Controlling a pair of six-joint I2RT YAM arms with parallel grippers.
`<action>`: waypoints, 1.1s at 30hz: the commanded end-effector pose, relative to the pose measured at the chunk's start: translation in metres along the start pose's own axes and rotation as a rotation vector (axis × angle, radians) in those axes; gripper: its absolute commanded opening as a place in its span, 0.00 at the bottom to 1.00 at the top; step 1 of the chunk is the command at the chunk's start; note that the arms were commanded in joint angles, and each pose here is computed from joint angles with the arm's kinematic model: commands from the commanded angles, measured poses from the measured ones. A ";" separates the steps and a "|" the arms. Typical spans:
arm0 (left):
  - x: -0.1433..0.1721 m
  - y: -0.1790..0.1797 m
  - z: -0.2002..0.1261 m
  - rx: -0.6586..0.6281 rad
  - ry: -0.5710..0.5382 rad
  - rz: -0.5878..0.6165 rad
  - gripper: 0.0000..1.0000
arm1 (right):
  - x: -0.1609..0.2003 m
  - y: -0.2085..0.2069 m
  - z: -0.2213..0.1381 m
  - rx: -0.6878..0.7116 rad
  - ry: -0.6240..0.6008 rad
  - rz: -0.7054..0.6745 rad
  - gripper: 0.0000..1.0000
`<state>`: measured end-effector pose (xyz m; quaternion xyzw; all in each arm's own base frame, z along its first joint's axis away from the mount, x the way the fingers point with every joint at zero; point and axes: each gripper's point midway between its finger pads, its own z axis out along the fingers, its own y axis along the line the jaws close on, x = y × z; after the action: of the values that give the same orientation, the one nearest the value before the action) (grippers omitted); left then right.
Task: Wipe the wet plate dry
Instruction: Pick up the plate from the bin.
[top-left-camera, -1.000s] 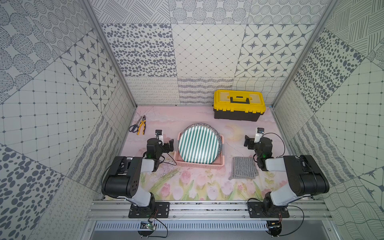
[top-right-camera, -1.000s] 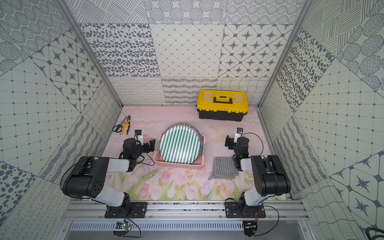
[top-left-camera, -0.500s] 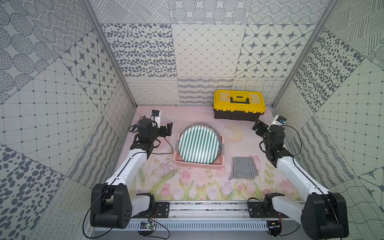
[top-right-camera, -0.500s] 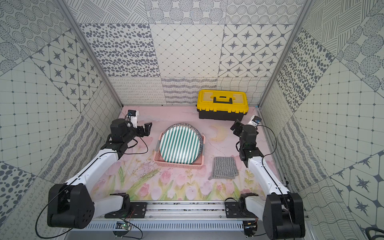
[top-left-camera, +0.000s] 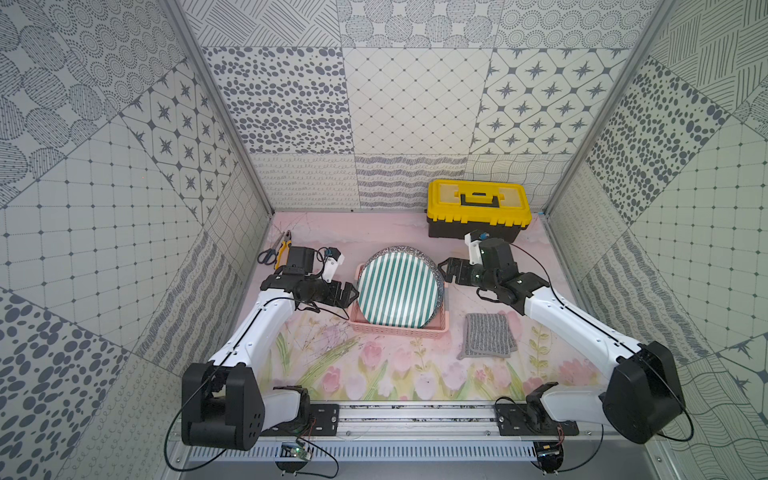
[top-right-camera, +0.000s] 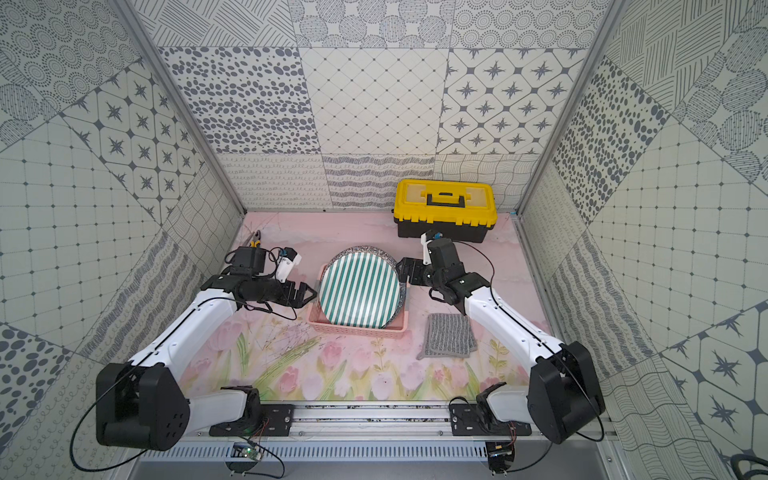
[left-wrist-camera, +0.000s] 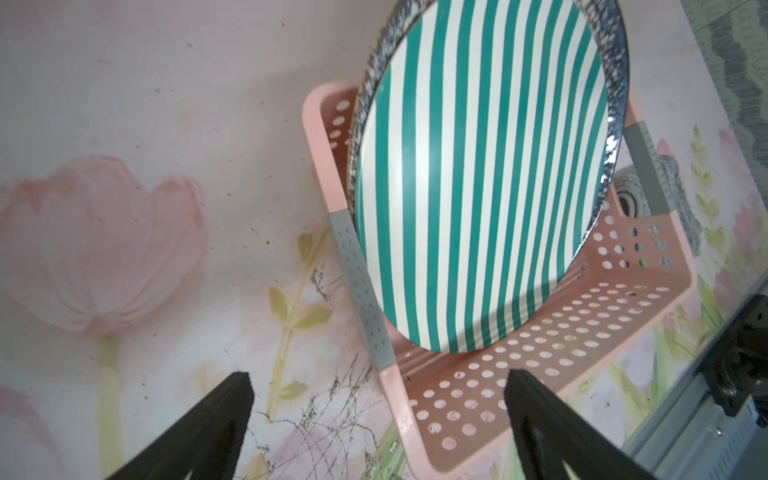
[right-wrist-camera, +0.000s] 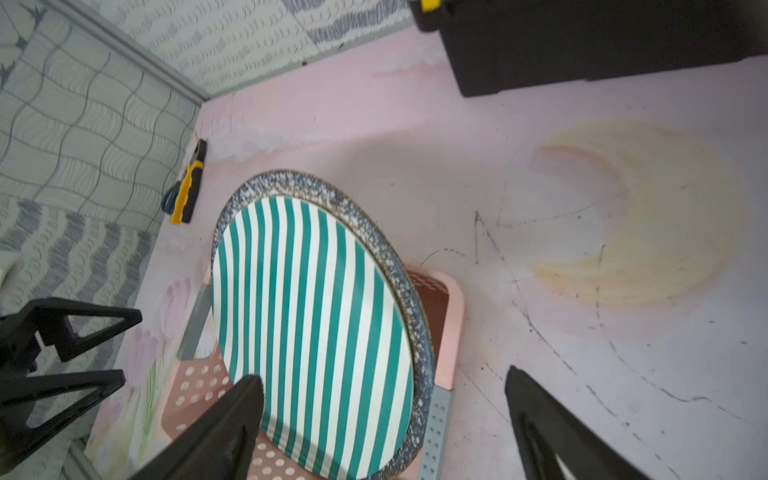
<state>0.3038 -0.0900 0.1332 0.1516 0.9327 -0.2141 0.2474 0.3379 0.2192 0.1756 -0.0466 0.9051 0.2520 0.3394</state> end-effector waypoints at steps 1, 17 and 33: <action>0.040 -0.029 0.005 0.159 0.153 -0.040 1.00 | 0.017 0.022 0.009 -0.031 0.081 -0.140 0.94; 0.040 -0.033 0.016 0.187 0.156 -0.073 1.00 | 0.032 0.012 0.055 0.103 0.184 -0.254 0.86; 0.043 -0.036 0.019 0.210 0.159 -0.085 1.00 | 0.055 0.009 0.095 0.127 0.241 -0.241 0.87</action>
<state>0.2670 -0.1133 0.1040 0.1499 0.9352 -0.2811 0.1546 0.3493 0.2710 0.1016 -0.1639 0.9388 0.1403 0.2686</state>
